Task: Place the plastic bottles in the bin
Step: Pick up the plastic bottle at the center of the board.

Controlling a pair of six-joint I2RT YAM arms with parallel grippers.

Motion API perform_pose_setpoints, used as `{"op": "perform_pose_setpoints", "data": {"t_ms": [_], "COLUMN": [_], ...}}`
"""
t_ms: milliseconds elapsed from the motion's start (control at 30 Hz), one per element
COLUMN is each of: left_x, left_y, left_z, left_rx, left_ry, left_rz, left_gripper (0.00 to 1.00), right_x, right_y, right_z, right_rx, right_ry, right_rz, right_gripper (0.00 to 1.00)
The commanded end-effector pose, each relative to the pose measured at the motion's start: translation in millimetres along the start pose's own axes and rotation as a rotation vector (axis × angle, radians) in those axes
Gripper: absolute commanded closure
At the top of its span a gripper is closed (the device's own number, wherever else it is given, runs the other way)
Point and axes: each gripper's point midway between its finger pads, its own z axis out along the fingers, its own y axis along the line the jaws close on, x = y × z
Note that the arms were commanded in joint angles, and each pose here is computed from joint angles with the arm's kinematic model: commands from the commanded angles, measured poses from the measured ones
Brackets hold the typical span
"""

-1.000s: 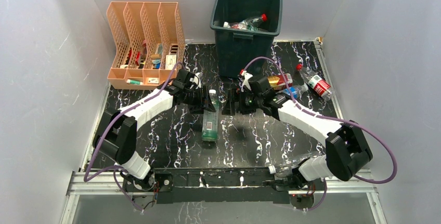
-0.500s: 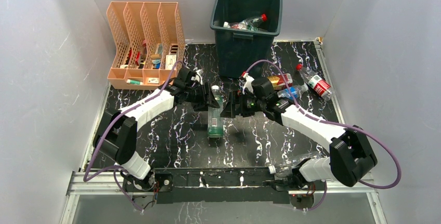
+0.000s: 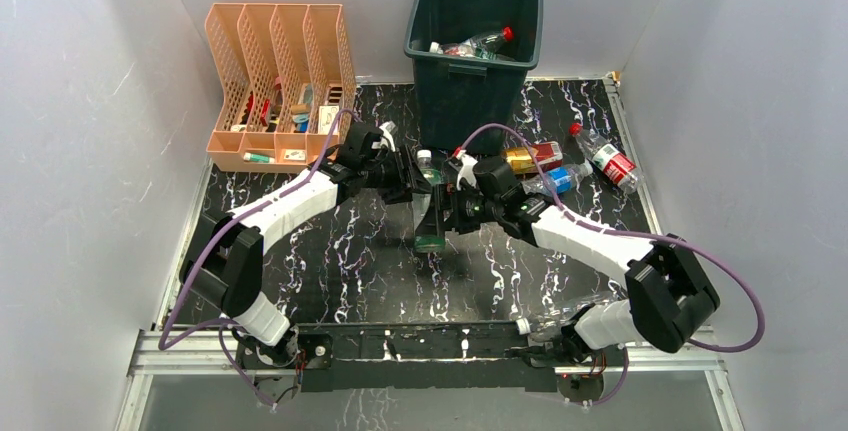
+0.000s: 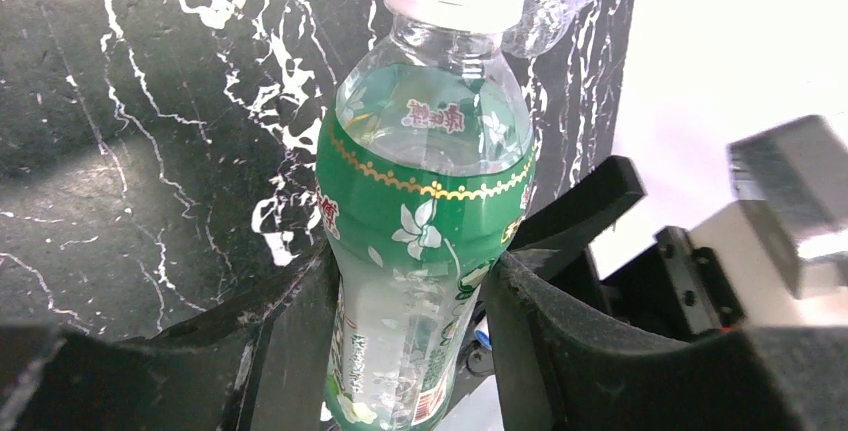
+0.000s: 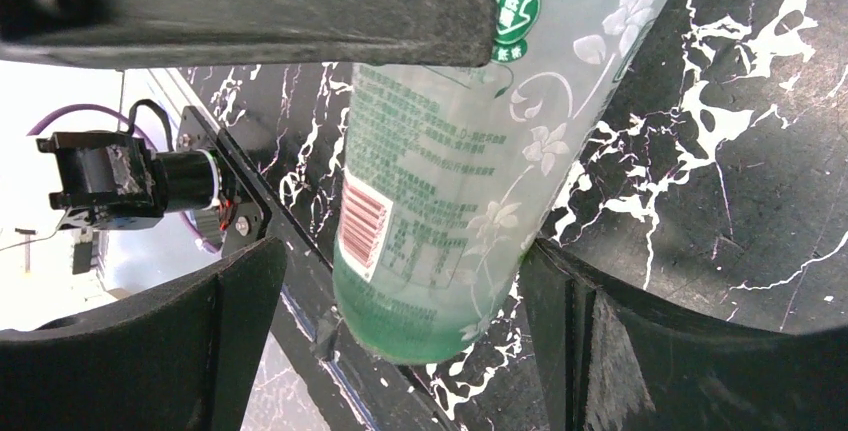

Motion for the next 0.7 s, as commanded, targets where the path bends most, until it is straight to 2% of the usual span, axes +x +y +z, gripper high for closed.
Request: {"op": "perform_pose_setpoints", "data": {"t_ms": [0,267,333,400,667], "left_x": [-10.5,-5.5,-4.0,-3.7,-4.8], "left_y": [-33.2,-39.5,-38.6,-38.8,-35.3], "left_z": [-9.7,-15.0,-14.4,-13.4,-13.0], "left_rx": [0.101,0.151,0.151,0.152,0.129], "left_ry": [-0.037,-0.052,-0.046,-0.045,-0.049], "left_rz": [0.002,-0.028,-0.032,-0.033,-0.013], "left_gripper": [0.72,0.71,0.71,0.70,0.46], "right_x": [-15.3,-11.6,-13.2,-13.9,-18.0], "right_y": [13.7,0.1,2.0,3.8,5.0], "right_z": [6.3,14.5,15.0,15.8,10.4], "right_rx": [-0.040,0.016,0.007,-0.002,0.013], "right_ry": [-0.033,-0.023,-0.028,-0.026,-0.036], "right_rz": [-0.021,0.014,0.015,0.016,-0.003], "right_gripper": [0.02,0.04,0.11,0.22,0.45]}}
